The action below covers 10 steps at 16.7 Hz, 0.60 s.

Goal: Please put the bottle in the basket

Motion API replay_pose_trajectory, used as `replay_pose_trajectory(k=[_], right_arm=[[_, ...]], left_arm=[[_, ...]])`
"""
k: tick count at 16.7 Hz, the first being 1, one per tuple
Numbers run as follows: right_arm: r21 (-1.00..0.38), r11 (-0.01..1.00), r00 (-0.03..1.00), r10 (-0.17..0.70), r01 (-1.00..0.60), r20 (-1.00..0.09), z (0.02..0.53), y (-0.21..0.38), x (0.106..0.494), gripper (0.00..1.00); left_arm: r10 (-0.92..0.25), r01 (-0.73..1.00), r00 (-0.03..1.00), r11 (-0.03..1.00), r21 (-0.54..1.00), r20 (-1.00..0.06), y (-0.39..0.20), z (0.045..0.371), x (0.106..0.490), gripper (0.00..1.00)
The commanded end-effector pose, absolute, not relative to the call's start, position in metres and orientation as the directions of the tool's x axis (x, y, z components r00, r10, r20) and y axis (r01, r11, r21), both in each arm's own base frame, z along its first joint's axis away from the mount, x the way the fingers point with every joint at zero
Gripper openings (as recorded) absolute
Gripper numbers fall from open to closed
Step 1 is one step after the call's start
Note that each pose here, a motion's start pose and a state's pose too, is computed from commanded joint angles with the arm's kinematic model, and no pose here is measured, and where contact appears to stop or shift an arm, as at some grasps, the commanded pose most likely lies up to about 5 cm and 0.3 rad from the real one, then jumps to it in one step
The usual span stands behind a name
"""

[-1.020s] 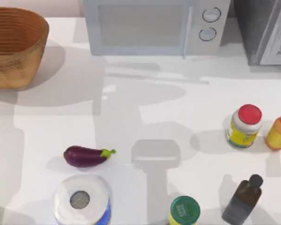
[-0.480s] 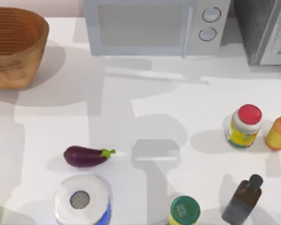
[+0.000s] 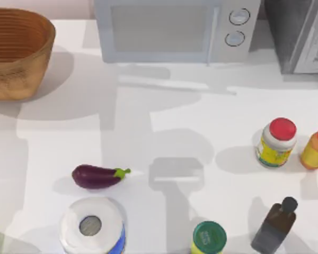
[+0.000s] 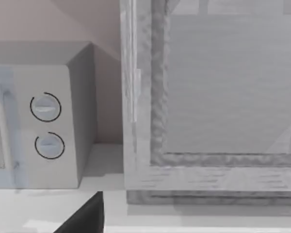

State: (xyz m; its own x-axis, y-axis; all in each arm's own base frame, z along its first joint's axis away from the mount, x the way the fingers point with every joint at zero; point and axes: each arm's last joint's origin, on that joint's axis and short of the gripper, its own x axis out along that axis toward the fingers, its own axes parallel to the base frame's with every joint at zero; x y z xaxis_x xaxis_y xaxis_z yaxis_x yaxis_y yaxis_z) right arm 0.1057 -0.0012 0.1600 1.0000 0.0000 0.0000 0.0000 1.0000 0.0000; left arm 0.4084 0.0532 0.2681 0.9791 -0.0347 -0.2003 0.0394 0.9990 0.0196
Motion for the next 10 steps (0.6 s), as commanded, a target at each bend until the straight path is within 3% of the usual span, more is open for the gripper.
replay_pose_trajectory(k=[4,10], right_arm=[[0.000,1.000,1.000,0.000,0.000,0.000,0.1600,-0.0012,0.1057,1.00],[0.000,1.000,1.000,0.000,0.000,0.000,0.1600,-0.0012,0.1057,1.00]], left_arm=[[-0.035,0.039,0.979,0.999,0.020,-0.200,0.0532,0.2681,0.4084,0.98],[-0.035,0.039,0.979,0.999,0.020,-0.200,0.0532,0.2681,0.4084,1.00]])
